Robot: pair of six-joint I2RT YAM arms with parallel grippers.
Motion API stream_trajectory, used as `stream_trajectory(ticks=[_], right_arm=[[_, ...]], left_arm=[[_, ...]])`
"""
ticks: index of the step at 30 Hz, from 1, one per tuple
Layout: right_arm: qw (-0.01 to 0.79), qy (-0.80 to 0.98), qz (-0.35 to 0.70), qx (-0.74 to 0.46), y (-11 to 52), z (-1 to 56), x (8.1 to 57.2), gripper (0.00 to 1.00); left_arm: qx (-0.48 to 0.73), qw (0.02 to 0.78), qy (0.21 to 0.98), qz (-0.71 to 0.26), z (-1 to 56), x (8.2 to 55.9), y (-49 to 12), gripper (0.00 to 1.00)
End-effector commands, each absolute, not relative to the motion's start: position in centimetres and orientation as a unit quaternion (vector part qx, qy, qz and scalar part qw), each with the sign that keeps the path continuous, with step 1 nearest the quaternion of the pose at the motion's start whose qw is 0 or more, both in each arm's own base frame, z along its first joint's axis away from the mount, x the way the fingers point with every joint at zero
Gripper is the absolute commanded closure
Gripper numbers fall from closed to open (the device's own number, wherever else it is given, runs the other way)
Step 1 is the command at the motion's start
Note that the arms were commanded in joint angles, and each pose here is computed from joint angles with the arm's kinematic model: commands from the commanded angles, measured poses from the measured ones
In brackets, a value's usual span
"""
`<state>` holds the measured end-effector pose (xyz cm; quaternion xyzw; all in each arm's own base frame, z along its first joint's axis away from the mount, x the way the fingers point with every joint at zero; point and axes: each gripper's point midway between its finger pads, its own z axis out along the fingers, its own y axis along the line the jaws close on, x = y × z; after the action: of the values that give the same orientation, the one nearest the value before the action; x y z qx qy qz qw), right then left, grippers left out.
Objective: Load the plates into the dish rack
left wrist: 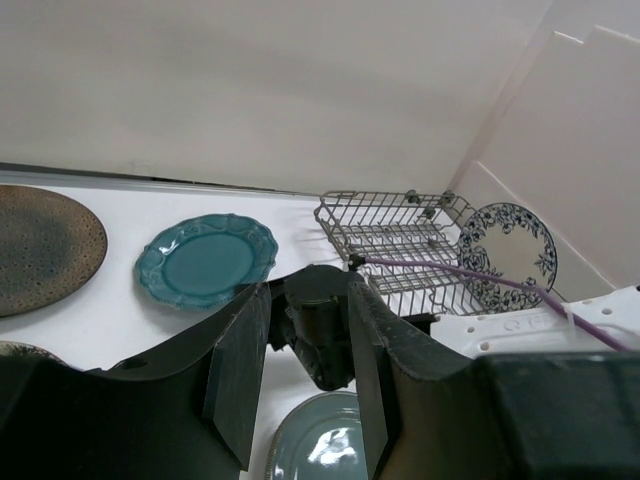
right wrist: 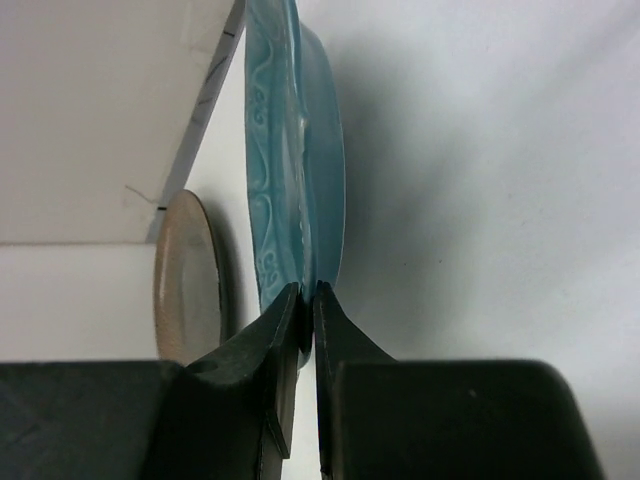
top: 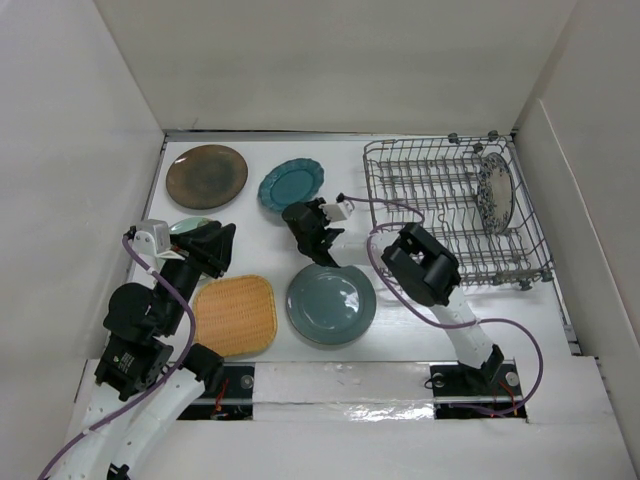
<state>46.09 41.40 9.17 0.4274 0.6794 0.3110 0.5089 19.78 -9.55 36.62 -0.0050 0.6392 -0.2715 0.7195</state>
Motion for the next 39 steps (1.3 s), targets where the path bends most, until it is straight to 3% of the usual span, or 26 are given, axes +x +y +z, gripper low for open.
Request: stream_trajectory(ticks=[1, 9, 19, 27, 39], right_arm=[[0.576, 0.635, 0.32, 0.403, 40.4, 16.4, 46.1, 1.0], [0.627, 0.621, 0.328, 0.338, 38.1, 21.5, 44.9, 1.0], [0.626, 0.63, 0.378, 0.261, 36.1, 24.4, 44.2, 1.0], [0.6, 0.6, 0.482, 0.216, 35.2, 27.6, 43.8, 1.0], [0.615, 0.606, 0.481, 0.153, 34.8, 33.2, 42.6, 1.0]], left_arm=[[0.001, 0.727, 0.625, -0.284, 37.8, 19.8, -10.0, 0.66], [0.004, 0.726, 0.626, -0.284, 37.7, 19.9, -10.2, 0.66], [0.004, 0.725, 0.628, -0.282, 37.5, 20.0, -10.2, 0.66], [0.006, 0.722, 0.632, -0.281, 37.2, 20.2, -10.4, 0.66], [0.008, 0.722, 0.631, -0.284, 37.3, 20.1, -10.4, 0.66]])
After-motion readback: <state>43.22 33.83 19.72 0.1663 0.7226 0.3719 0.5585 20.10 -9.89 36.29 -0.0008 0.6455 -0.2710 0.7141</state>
